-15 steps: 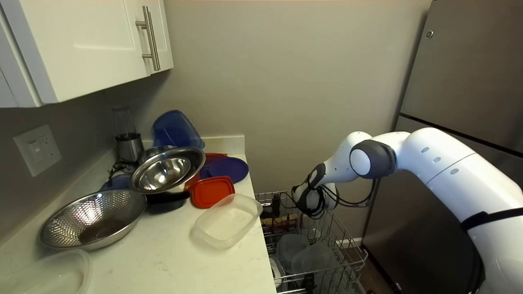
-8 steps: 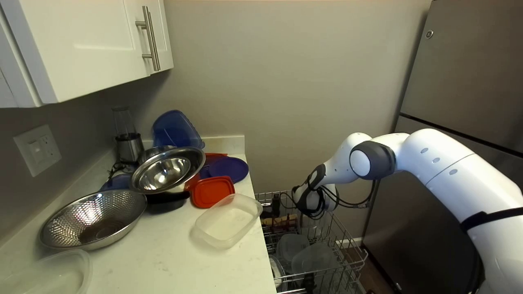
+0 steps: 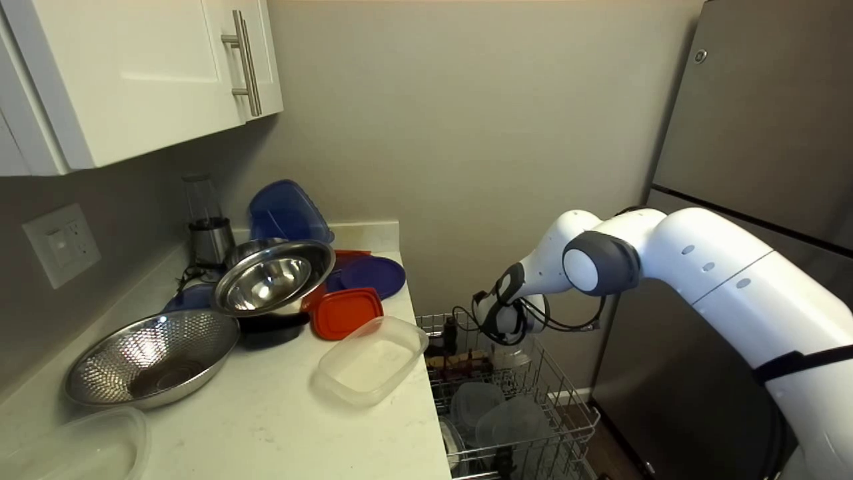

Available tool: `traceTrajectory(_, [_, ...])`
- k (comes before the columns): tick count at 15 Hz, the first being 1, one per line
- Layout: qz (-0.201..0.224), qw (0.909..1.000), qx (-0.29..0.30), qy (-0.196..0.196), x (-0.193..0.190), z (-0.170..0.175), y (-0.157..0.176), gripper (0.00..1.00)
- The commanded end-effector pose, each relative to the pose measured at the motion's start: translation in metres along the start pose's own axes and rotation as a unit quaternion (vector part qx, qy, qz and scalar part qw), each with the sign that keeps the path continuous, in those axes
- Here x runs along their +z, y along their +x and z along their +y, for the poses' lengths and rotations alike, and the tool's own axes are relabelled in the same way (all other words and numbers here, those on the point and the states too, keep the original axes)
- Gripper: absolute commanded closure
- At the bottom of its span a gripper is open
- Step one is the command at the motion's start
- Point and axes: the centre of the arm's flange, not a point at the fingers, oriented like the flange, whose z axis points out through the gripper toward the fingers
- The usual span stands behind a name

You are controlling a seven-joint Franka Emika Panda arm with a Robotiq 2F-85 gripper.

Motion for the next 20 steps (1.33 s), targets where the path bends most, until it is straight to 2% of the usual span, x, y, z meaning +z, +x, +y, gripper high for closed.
traceTrajectory(1, [0.000, 0.9999, -0.009, -0.009, -0.032, -0.024, 0.003, 0.99])
traceTrajectory(5, [-0.046, 0.9961, 0.019, -0.073, -0.028, -0.033, 0.022, 0.99])
traceTrajectory(8, [-0.089, 0.9858, 0.059, -0.130, -0.018, -0.026, 0.047, 0.99])
traceTrajectory(12, [-0.133, 0.9704, 0.102, -0.174, -0.015, -0.027, 0.072, 0.99])
traceTrajectory(16, [-0.151, 0.9598, 0.085, -0.220, -0.034, -0.060, 0.064, 0.99])
traceTrajectory(20, [-0.155, 0.9491, 0.030, -0.273, -0.071, -0.108, 0.026, 0.99])
